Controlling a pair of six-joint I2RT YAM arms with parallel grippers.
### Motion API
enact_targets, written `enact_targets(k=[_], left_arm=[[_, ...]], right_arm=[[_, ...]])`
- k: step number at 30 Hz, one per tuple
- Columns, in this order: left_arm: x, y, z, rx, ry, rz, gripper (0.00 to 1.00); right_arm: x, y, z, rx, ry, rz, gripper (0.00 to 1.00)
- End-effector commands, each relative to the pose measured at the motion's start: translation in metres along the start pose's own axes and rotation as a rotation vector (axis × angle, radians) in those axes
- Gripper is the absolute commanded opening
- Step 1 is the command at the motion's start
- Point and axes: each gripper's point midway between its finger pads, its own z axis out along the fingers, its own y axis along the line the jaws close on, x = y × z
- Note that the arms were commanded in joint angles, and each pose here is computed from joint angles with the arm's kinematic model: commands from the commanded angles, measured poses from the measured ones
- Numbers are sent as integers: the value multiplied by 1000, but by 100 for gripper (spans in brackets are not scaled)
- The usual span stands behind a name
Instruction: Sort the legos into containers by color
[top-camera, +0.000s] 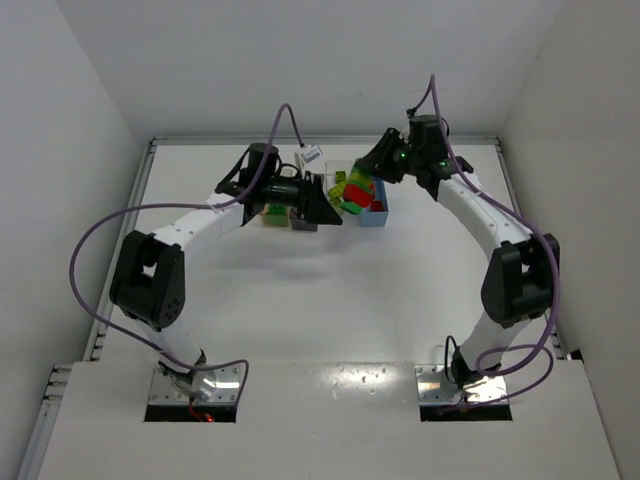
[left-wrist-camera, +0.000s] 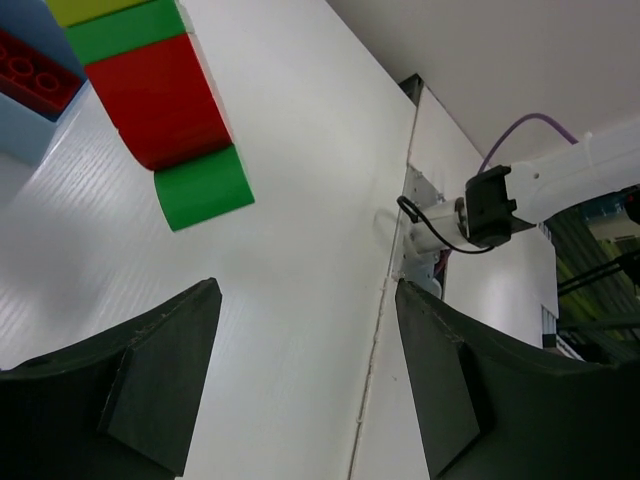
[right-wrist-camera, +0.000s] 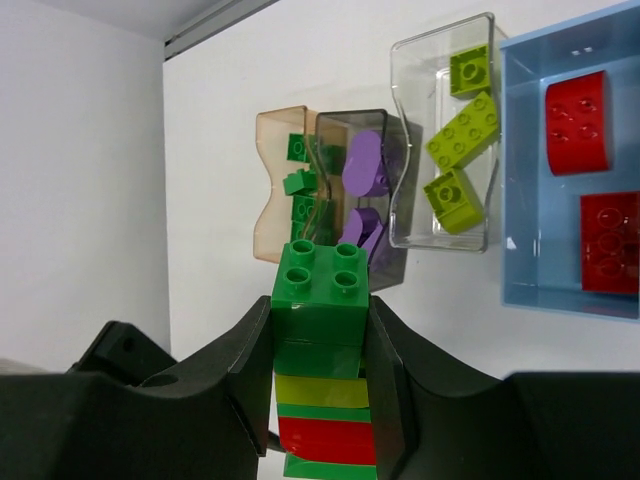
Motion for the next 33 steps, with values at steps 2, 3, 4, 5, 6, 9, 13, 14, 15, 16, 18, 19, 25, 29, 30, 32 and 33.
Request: enact_targets(k=[2,3,4,5,6,9,13,14,15,16,18,19,25,29,30,32,33], left_arm=[[-22,-1,4,26,-32,49,77],[-27,-2,4,20,-42,60,77],[-26,4,6,7,-41,51,77],[-30,6,6,-16,-48,49,77],[-32,11,7,-32,-50,56,77],[-28,29,6,-123,-40,50,77],[-30,47,2,-234,-47,51,77],[-31,49,0,-258,-52,59,77],[-31,49,0,-259,-52,59,77],[-32,51,-1,-269,-54,59,77],[-32,51,-1,-269,-54,59,77],[-32,51,-1,-269,-54,59,77],[-34,47,2,-242,-55,58,70],[-37,36,5,-172,-66,64,63],[-34,35,6,-162,-64,49,62],[-33,33,7,-147,-65,39,57],[-33,33,7,-147,-65,39,55]], right_arm=[[-15,39,-11,-110,-55,-26,11],[-17,43,-15,-117,-63,-29,11],[-11,43,-13,-117,-49,-32,11],[-12,42,-13,-110,-55,-31,11],[-8,45,-12,-116,-49,-35,11],[-8,49,-14,-118,-58,-52,11],[-9,48,-14,-90,-72,-72,11],[-5,51,-13,-95,-65,-76,11],[-5,48,-13,-80,-65,-72,11],[-5,48,-13,-80,-65,-72,11],[-1,51,-13,-85,-59,-76,11],[-4,54,-14,-91,-65,-79,11],[-3,59,-11,-104,-64,-85,11],[2,59,-4,-101,-49,-87,11],[1,61,-4,-107,-55,-80,11],[1,61,-4,-107,-55,-80,11],[3,58,-1,-101,-49,-78,11]])
